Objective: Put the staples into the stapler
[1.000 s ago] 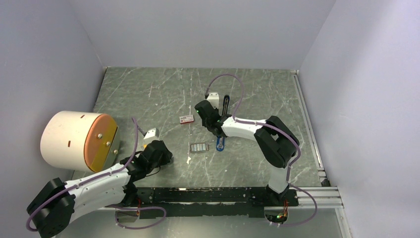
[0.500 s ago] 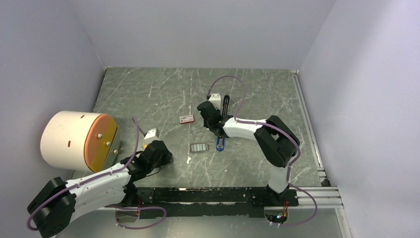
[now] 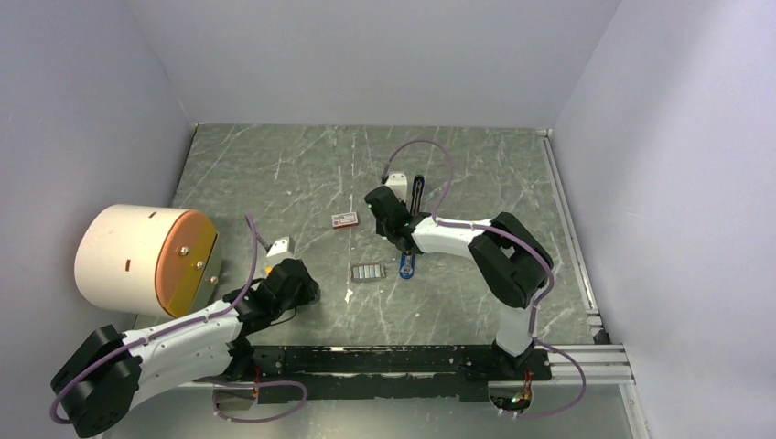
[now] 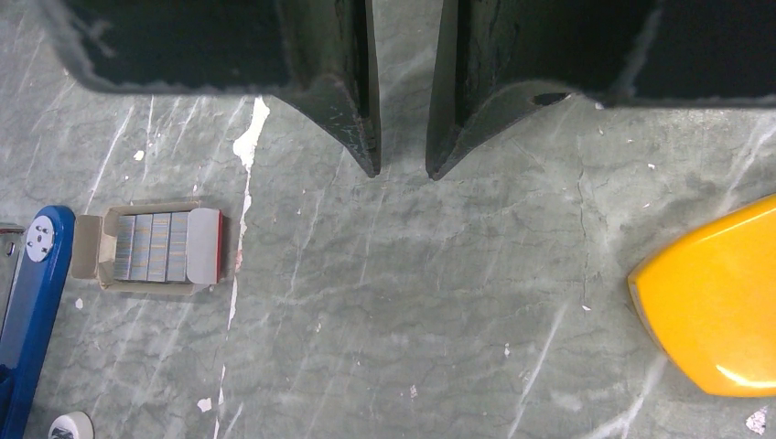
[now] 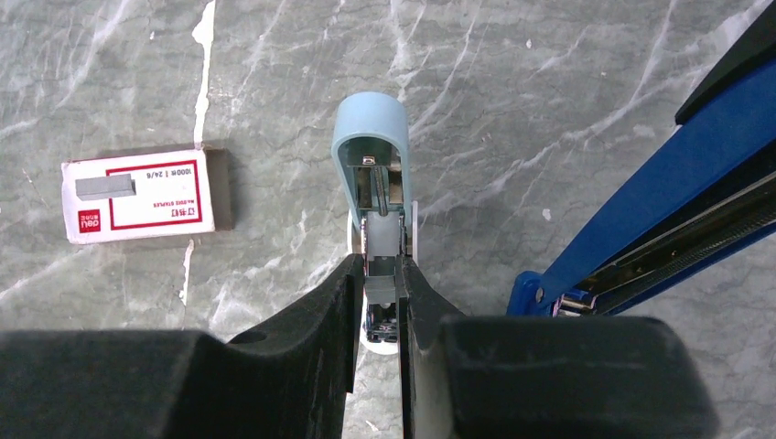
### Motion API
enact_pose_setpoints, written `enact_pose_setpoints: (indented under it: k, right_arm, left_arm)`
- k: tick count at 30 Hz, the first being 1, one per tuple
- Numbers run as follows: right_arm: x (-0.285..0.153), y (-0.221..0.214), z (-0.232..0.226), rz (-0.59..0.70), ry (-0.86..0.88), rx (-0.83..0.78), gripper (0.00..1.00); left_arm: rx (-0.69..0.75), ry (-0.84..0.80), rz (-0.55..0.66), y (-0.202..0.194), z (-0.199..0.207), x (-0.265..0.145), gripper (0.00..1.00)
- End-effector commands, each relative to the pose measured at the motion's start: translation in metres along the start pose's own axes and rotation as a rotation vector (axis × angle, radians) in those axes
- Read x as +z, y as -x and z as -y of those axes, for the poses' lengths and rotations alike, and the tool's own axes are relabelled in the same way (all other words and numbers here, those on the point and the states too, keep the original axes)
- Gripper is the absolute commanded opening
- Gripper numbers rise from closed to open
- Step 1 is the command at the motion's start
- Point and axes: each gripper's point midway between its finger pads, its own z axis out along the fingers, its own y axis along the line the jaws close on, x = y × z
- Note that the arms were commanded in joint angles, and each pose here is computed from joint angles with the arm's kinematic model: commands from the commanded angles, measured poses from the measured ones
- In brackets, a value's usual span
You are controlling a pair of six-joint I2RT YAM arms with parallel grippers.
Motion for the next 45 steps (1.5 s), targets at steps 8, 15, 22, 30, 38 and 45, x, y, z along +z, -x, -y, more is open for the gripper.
enact_pose_setpoints:
  k: [8, 15, 22, 30, 38, 45]
  right_arm:
    - [0.008, -0.007, 0.007, -0.002, -0.018, -0.006, 0.21]
    - [0.007, -0.009, 0.006, -0.01, -0.009, -0.005, 0.21]
    - [0.003, -0.012, 0.007, -0.018, 0.004, -0.009, 0.22]
    - [-0.002, -0.012, 0.009, -0.018, 0.008, -0.011, 0.21]
    - [-0.006, -0.01, 0.008, -0.019, 0.019, -0.011, 0.22]
    - [-0.007, -0.009, 0.008, -0.021, 0.024, -0.017, 0.22]
  left_arm:
    - [-0.025, -0.046, 0.028, 0.013, 0.017, -0.001, 0.31]
    - [-0.025, -0.044, 0.028, 0.013, 0.016, -0.001, 0.31]
    - [-0.027, -0.044, 0.028, 0.013, 0.016, -0.001, 0.31]
    - [-0.029, -0.044, 0.028, 0.012, 0.016, -0.001, 0.31]
    - [-0.029, -0.042, 0.027, 0.011, 0.015, -0.001, 0.31]
    - [-0.03, -0.042, 0.027, 0.011, 0.015, -0.001, 0.31]
